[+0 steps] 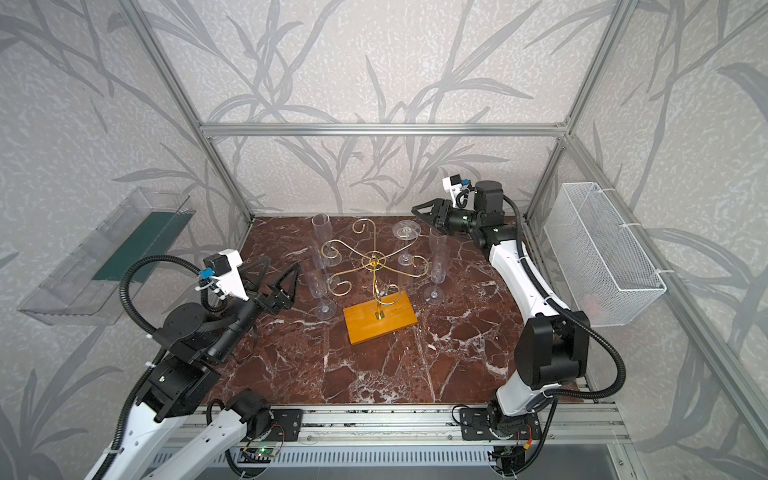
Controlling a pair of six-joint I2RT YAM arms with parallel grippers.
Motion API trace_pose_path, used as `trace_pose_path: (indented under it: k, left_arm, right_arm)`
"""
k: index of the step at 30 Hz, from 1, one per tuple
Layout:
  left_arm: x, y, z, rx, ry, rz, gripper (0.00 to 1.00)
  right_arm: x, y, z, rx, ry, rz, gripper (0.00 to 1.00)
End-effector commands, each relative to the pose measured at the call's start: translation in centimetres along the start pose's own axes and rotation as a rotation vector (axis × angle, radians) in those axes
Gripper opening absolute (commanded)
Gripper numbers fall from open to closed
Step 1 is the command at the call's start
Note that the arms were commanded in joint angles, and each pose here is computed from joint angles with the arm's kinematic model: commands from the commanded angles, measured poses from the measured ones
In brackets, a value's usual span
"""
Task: Take the wine glass off the wine glass rack
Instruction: 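Reach the right gripper toward a hanging glass on the rack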
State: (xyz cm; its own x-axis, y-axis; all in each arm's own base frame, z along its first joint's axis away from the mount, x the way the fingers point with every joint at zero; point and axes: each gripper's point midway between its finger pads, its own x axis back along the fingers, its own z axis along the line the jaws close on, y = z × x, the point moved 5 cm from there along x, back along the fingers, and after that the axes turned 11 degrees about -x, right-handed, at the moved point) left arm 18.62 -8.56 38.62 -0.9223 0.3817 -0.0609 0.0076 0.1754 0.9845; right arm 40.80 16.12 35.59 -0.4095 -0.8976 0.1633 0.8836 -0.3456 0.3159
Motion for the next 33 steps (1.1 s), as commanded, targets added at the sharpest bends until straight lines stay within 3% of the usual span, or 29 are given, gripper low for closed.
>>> trace_pose_path:
  k: [1, 27, 33]
  left_arm:
    - [0.3, -0.2, 0.4, 0.031, 0.022, -0.005, 0.97]
    - [0.1, -0.8, 0.4, 0.023, 0.023, 0.017, 0.96]
    - [0.2, -0.7, 0.5, 0.023, 0.029, 0.011, 0.96]
  right_arm:
    - [0.0, 0.5, 2.3, 0.031, 0.101, 0.034, 0.54]
    - [-3.2, -2.1, 0.7, -0.085, 0.142, 0.218, 0.41]
    - [-3.0, -2.2, 0.8, -0.085, 0.145, 0.215, 0.32]
